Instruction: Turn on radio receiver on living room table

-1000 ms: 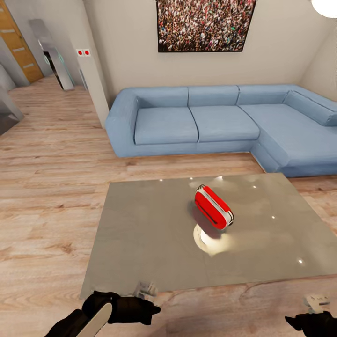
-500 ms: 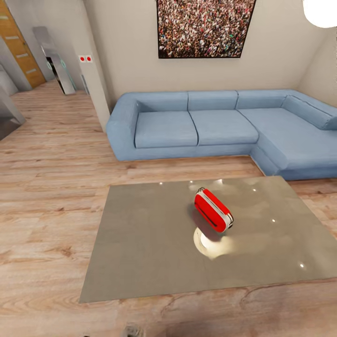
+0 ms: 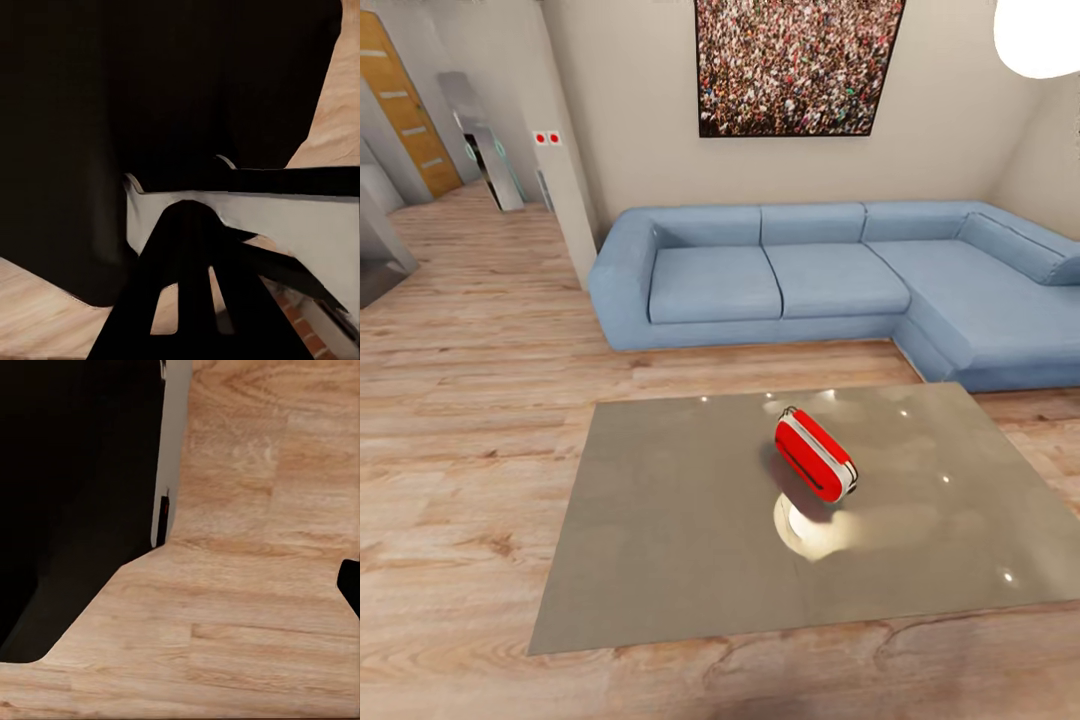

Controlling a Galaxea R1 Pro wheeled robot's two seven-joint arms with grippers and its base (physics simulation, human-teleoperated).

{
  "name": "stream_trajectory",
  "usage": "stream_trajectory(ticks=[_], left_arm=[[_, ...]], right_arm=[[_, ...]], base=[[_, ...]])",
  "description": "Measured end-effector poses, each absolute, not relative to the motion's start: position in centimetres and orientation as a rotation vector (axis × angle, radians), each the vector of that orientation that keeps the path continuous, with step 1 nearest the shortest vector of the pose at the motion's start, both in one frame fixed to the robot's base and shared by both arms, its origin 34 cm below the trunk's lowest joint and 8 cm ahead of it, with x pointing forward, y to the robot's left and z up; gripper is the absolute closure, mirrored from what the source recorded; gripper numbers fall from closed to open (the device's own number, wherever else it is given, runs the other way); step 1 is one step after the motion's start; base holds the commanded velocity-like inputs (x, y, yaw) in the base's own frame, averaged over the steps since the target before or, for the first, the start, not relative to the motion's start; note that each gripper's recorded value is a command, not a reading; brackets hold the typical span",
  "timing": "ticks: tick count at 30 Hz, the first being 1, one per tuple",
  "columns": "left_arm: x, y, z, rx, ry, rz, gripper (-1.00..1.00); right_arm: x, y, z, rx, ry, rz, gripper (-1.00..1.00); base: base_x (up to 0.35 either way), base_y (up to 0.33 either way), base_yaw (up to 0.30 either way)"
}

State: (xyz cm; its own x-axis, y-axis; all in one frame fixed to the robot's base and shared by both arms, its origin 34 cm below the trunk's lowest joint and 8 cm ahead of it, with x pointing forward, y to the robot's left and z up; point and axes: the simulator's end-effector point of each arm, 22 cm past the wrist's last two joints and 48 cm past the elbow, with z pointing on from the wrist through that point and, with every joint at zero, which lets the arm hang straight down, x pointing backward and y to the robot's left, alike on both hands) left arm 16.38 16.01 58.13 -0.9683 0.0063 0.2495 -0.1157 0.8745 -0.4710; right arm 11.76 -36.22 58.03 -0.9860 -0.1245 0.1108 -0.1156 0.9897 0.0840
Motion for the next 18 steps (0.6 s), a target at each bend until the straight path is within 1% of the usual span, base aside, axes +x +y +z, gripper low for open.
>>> stream_trajectory(ticks=[5, 8, 13, 18], left_arm=[[13.3, 16.8, 58.4, 0.09, -2.789, 0.676, 1.0], [13.0, 17.3, 58.2, 0.09, -2.797, 0.637, 1.0], [12.8, 19.0, 57.5, 0.097, -2.823, 0.498, 1.0], [13.1, 19.8, 57.1, 0.145, -2.845, 0.415, 1.0]], right_arm=[[10.6, -35.5, 57.7, 0.174, -3.008, -0.045, -1.0], [10.4, -35.3, 57.6, 0.172, -3.007, -0.025, -1.0], [9.4, -33.1, 57.6, 0.154, -2.994, -0.064, -1.0], [9.4, -32.9, 57.5, 0.152, -2.998, -0.053, -1.0]], base=[[0.0, 0.0, 0.0], [0.0, 0.0, 0.0], [0.0, 0.0, 0.0], [0.0, 0.0, 0.0]])
